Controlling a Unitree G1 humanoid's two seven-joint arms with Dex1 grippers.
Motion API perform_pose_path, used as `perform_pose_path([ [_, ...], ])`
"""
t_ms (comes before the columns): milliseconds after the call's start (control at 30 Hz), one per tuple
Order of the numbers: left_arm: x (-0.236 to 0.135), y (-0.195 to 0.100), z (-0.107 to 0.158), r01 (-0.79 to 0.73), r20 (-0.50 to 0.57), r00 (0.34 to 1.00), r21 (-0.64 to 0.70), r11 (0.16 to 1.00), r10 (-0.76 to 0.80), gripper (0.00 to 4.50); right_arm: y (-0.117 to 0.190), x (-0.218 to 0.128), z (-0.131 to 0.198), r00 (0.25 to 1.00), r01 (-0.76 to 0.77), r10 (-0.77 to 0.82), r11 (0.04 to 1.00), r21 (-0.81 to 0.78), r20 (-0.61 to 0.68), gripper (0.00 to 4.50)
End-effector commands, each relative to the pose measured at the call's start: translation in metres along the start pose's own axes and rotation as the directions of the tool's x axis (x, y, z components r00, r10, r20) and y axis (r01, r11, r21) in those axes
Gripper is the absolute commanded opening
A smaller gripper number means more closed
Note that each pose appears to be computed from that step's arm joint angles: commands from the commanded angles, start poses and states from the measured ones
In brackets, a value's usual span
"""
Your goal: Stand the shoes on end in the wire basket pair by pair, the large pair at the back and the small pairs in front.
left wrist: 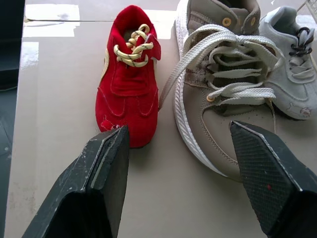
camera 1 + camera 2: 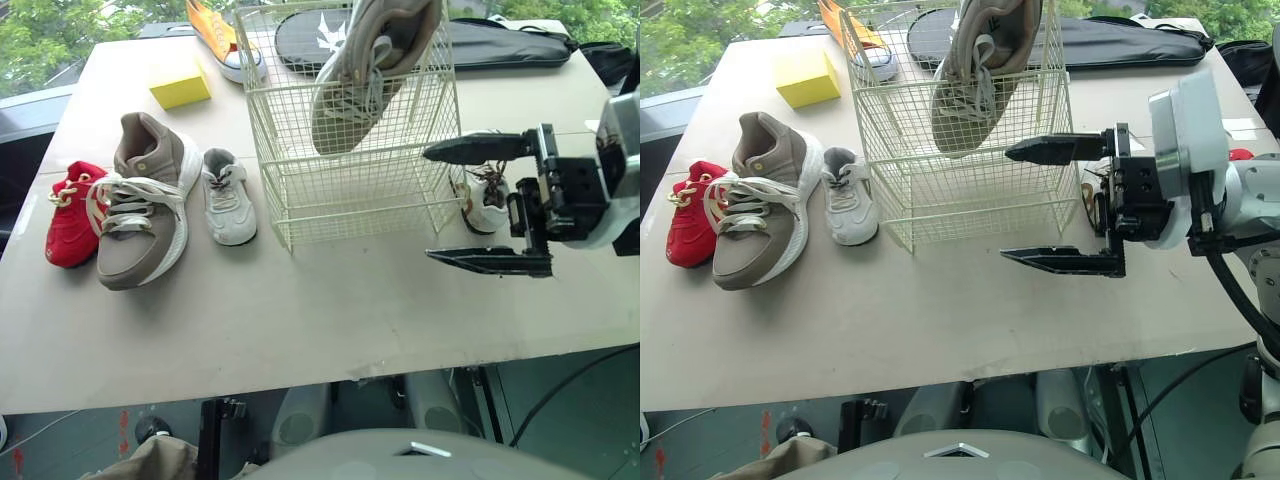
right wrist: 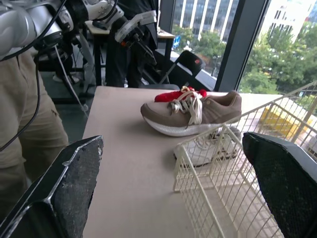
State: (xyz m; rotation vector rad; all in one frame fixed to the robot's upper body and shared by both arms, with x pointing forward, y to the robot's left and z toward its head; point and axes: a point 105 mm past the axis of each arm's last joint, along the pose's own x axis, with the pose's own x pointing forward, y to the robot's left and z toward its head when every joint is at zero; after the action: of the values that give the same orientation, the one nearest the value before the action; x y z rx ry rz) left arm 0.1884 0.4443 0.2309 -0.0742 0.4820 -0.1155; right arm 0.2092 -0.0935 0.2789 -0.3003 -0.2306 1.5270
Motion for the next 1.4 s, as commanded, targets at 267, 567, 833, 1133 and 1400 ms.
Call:
perform_pose_path([
  [267, 0.078, -0.037, -0.011, 0.155, -0.072, 0.986, 0.094, 0.983, -0.148, 3.50, 0.009, -0.008, 0.016, 1.000, 0.022, -0.022, 0.998, -0.067, -0.003, 4.47],
  [567, 0.118, -0.039, 0.010, 0.070, -0.003, 0.998, 0.072, 0.995, -0.070, 3.50, 0.014, -0.012, 0.017, 0.999, 0.049, -0.050, 0.997, -0.059, -0.011, 4.47],
  [833, 0.139, -0.024, 0.006, 0.000, -0.084, 0.996, 0.098, 0.995, 0.008, 3.50, 0.013, -0.015, 0.018, 0.997, 0.070, -0.072, 0.995, -0.072, -0.022, 4.47],
  [1133, 0.177, -0.051, -0.028, 0.202, -0.273, 0.941, -0.011, 0.979, -0.198, 3.50, 0.013, -0.020, 0.022, 0.994, 0.098, -0.102, 0.992, -0.078, -0.043, 4.47],
  [1400, 0.203, -0.054, -0.061, 0.184, -0.303, 0.934, -0.049, 0.982, -0.190, 2.03, 0.023, -0.025, 0.033, 0.989, 0.119, -0.125, 0.990, -0.073, -0.081, 4.50],
])
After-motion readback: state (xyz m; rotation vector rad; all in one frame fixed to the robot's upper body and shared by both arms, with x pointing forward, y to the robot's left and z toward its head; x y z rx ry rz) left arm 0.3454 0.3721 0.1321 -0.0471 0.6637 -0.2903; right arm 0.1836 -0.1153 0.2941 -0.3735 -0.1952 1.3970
